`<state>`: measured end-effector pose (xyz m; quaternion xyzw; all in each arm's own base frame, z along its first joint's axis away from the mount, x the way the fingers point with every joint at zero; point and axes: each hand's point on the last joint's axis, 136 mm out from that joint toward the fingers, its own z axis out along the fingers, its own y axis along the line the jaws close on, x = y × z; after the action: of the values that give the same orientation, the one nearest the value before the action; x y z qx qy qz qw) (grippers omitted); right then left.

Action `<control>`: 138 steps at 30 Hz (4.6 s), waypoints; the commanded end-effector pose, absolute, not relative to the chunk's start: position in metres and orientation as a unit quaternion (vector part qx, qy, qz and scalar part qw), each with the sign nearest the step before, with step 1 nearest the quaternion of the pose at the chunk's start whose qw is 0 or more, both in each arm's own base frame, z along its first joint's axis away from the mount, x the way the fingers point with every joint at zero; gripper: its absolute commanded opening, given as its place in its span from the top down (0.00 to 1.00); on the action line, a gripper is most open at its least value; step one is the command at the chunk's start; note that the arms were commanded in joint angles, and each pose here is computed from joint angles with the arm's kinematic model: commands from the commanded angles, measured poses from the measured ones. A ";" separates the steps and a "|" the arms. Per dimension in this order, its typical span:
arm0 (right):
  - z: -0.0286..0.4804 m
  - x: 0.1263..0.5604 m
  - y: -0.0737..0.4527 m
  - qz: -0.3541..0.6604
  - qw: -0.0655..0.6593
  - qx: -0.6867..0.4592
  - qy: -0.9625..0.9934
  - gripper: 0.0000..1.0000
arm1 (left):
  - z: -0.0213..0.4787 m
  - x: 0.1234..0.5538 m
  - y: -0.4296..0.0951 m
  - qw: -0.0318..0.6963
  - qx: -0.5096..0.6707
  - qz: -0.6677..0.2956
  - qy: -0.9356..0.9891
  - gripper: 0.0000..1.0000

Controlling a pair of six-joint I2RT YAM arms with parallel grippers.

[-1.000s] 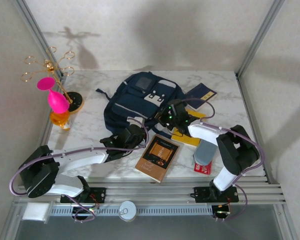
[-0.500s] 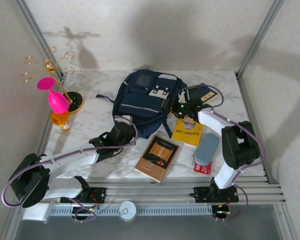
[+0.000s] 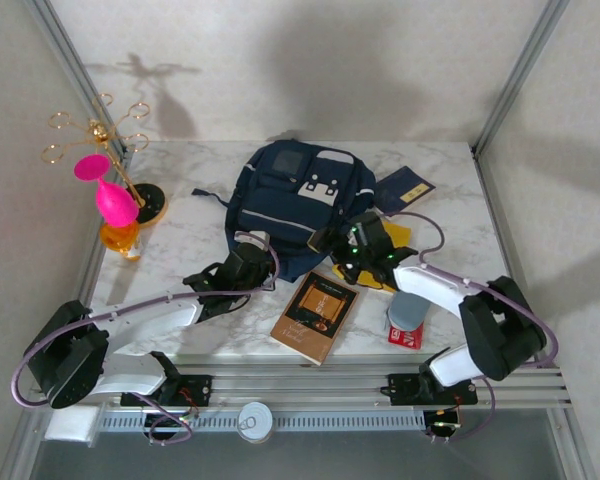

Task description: Pack the student bag

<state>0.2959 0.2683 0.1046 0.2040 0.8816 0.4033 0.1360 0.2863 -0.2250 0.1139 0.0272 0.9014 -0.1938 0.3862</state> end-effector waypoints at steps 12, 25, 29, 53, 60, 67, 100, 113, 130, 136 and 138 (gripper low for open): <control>0.116 0.363 0.349 0.431 0.216 0.217 0.849 0.59 | 0.148 0.290 -0.240 0.417 0.053 -0.234 0.877 1.00; 0.163 0.350 0.351 0.455 0.236 0.019 0.858 1.00 | 0.137 0.265 -0.169 0.421 -0.027 -0.156 0.893 1.00; 0.168 0.372 0.304 0.460 0.232 0.012 0.857 1.00 | 0.119 0.264 -0.159 0.409 -0.055 -0.150 0.899 1.00; 0.131 0.299 0.293 0.435 0.132 0.226 0.862 0.08 | 0.121 0.297 -0.205 0.398 -0.027 -0.209 0.893 1.00; 0.116 0.310 0.339 0.446 0.117 0.299 0.835 0.05 | 0.124 0.296 -0.211 0.397 -0.018 -0.224 0.890 1.00; 0.090 0.352 0.361 0.421 0.146 0.306 0.841 0.29 | 0.126 0.298 -0.210 0.403 -0.008 -0.214 0.890 1.00; 0.176 0.336 0.299 0.521 0.148 0.074 0.837 1.00 | 0.111 0.370 -0.035 0.428 -0.257 -0.054 0.865 1.00; 0.171 0.340 0.318 0.529 0.139 0.055 0.835 1.00 | 0.115 0.365 -0.058 0.409 -0.218 -0.133 0.876 0.99; 0.226 0.380 0.272 0.517 0.139 0.047 0.843 1.00 | 0.140 0.355 -0.115 0.489 -0.027 -0.258 0.833 0.52; 0.251 0.386 0.264 0.529 0.151 0.033 0.834 1.00 | 0.152 0.361 -0.126 0.518 0.039 -0.259 0.814 0.49; 0.256 0.387 0.263 0.528 0.154 0.029 0.835 1.00 | 0.152 0.362 -0.134 0.515 0.059 -0.271 0.811 0.49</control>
<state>0.3819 0.2598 0.2168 0.0800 0.8537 0.5008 0.1183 0.3601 -0.1182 0.1414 -0.0025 0.8316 -0.2505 0.4956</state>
